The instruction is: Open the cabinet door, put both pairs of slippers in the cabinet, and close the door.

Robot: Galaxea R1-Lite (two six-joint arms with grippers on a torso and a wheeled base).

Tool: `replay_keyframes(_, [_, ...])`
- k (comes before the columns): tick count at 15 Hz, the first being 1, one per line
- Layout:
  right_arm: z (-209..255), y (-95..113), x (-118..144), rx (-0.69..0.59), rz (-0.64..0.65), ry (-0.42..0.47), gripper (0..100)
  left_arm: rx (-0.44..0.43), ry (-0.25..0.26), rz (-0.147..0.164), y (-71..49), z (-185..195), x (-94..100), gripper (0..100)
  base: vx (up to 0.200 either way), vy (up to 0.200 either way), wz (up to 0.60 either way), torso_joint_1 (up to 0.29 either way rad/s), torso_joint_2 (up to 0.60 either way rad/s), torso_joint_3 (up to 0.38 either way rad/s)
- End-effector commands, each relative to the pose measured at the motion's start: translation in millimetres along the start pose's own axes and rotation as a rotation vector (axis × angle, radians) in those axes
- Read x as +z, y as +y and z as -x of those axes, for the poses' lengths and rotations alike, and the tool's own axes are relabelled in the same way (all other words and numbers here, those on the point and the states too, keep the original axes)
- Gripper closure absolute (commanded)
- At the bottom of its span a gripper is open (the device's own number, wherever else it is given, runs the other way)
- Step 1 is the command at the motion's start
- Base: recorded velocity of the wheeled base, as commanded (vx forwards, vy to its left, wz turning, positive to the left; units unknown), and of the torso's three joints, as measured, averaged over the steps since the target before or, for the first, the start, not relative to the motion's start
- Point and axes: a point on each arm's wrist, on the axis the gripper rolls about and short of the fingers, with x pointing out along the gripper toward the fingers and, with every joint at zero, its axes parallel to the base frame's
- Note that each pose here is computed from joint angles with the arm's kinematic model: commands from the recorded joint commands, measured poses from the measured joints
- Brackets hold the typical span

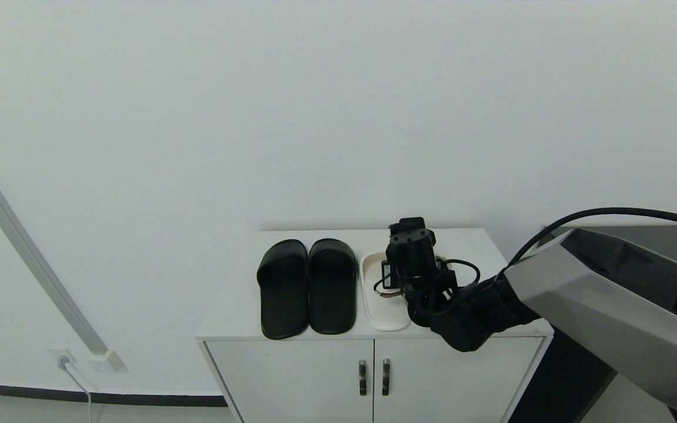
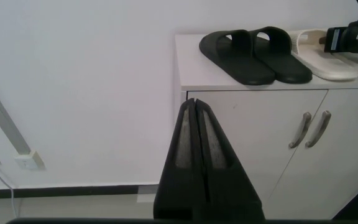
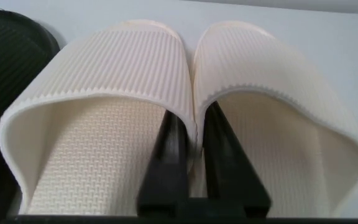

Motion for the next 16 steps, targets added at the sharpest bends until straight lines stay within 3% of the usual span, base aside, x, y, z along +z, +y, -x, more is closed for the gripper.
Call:
replay_keyframes(1, [2,-1,5,0.002,-0.007,-0.010,100,0.000,0.000,0.001,0.0,0,0.0,100,0.000,0.000,0.00,0.000,0.00,0.000])
replay_keyframes(8, [55,-29,50,0.031,-0.018,-0.056,100,0.000,0.001,0.004,0.0,0,0.1,100,0.000,0.000,0.00,0.000,0.00,0.000])
replay_keyframes(12, [126,-49,62,0.226,0.016,-0.039,100,0.003,0.000,0.004,0.1,0,0.0,100,0.000,0.000,0.00,0.000,0.00,0.000])
replay_keyframes(16, [191,-83,65,0.553,0.056,-0.018,100,0.000,0.001,-0.002,0.0,0,0.1,100,0.000,0.000,0.00,0.000,0.00,0.000])
